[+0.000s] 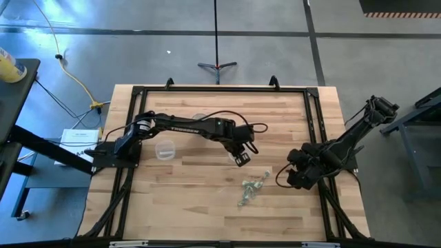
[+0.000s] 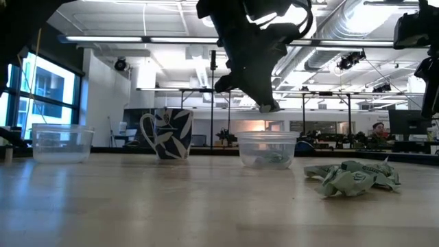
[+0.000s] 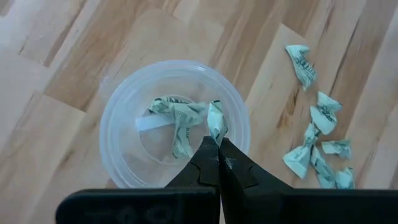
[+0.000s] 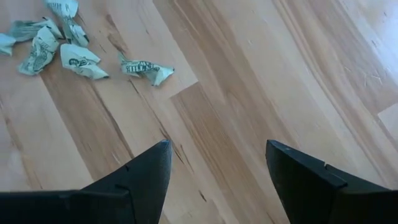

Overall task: Pick and place Stevia / Truvia into bins
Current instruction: Put the green stevia packet into the right transparent container

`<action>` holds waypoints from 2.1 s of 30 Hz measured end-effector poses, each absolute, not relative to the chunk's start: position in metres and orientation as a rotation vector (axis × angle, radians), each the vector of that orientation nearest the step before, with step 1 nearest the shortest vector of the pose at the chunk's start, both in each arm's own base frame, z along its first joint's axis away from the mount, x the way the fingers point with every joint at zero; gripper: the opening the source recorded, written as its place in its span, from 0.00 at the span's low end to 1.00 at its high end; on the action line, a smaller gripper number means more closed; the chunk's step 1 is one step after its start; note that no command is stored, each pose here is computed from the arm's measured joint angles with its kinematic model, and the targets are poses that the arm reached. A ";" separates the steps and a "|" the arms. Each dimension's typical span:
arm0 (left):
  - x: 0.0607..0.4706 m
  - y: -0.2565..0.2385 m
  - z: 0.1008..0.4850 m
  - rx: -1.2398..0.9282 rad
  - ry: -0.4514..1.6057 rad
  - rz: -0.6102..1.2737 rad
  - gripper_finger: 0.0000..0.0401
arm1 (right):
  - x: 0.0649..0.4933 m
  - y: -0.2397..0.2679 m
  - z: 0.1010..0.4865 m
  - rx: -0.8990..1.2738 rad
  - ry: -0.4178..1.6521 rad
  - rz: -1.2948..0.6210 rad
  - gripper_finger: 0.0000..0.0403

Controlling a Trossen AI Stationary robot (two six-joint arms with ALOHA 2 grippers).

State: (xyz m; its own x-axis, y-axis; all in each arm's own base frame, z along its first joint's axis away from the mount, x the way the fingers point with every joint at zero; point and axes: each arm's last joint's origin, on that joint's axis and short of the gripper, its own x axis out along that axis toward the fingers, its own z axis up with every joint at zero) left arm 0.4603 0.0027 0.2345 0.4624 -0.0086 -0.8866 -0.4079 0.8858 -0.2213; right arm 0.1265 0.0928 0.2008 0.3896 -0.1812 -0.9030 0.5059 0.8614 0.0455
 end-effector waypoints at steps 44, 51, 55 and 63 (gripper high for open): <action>0.439 -0.076 0.270 -0.296 1.062 0.392 0.60 | 0.198 0.097 0.162 -0.246 1.137 0.066 0.63; 0.426 -0.103 0.274 -0.332 1.078 0.426 0.51 | 0.211 0.102 0.138 -0.380 1.186 0.202 0.63; 0.422 -0.114 0.273 -0.361 1.078 0.447 0.47 | 0.222 0.099 0.129 -0.352 1.191 0.230 0.63; 0.413 -0.127 0.275 -0.384 1.107 0.458 0.40 | 0.232 0.077 0.125 -0.214 1.230 0.290 0.55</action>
